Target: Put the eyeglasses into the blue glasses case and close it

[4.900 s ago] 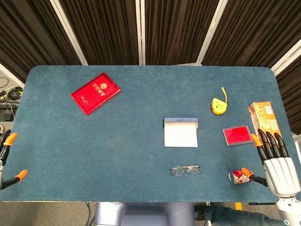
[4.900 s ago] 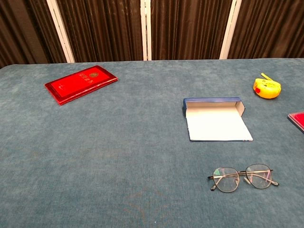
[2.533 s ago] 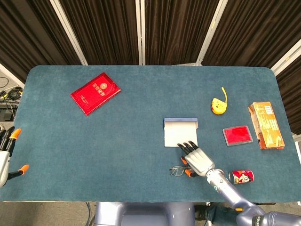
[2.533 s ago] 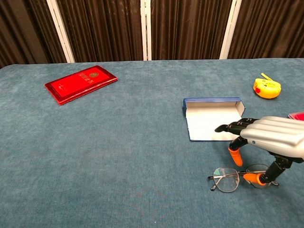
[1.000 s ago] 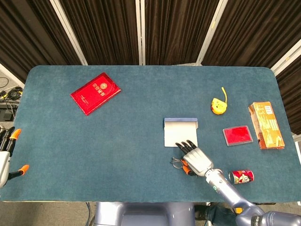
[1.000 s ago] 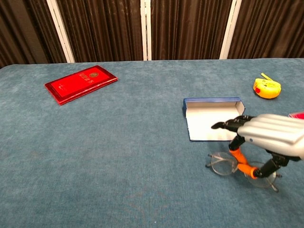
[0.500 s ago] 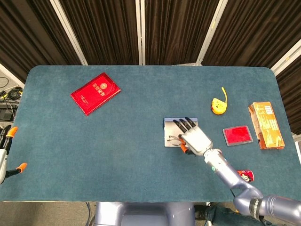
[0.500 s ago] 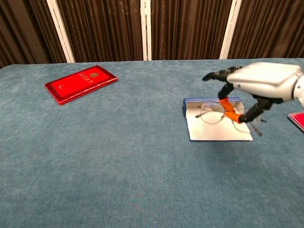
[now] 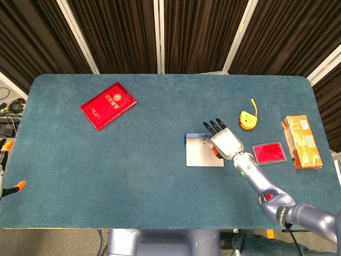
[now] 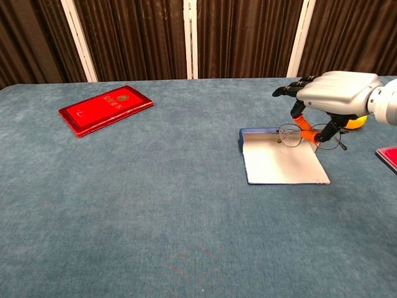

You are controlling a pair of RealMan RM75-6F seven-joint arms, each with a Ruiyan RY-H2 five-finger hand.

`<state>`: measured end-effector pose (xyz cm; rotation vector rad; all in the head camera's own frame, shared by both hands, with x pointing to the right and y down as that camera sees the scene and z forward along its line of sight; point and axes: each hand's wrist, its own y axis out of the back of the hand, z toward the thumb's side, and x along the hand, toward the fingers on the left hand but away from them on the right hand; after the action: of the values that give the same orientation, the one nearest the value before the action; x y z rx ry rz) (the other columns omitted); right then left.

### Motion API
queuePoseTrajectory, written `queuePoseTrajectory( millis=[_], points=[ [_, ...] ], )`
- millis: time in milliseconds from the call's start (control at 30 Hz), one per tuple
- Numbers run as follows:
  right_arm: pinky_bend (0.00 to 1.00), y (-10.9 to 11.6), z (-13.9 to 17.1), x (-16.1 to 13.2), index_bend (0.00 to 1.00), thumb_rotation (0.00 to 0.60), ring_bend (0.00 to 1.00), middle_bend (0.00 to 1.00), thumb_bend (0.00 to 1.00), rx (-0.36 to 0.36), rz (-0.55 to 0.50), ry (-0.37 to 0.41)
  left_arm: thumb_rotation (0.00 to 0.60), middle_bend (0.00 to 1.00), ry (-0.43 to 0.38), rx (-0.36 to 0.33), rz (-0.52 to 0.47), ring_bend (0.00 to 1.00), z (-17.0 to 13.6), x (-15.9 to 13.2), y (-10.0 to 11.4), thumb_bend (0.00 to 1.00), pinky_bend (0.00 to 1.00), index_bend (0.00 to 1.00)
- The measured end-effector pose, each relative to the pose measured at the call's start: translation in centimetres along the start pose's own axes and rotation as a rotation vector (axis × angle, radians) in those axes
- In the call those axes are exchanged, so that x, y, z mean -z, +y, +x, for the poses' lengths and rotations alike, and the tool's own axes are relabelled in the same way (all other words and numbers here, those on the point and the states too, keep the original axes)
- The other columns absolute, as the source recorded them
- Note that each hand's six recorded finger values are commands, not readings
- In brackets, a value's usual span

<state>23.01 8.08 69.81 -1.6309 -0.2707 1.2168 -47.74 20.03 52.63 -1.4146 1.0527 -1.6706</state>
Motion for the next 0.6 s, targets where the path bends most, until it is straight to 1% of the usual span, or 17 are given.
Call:
queuePoseTrajectory(
  millis=[300,600],
  points=[
    [0.00,-0.6,-1.2,-1.1,0.65,0.600,0.00,0.00,0.44,-0.018,0.030,0.039,0.600,0.00,0.009,0.004,0.003,0.00,0.2,0.2,-0.1,0.00,0.00,0.00],
    [0.00,-0.8,-2.6,-1.6,0.66,0.600,0.00,0.00,0.44,-0.012,0.078,0.052,0.600,0.00,0.023,0.009,0.007,0.00,0.5,0.5,-0.3,0.00,0.00,0.00]
  ],
)
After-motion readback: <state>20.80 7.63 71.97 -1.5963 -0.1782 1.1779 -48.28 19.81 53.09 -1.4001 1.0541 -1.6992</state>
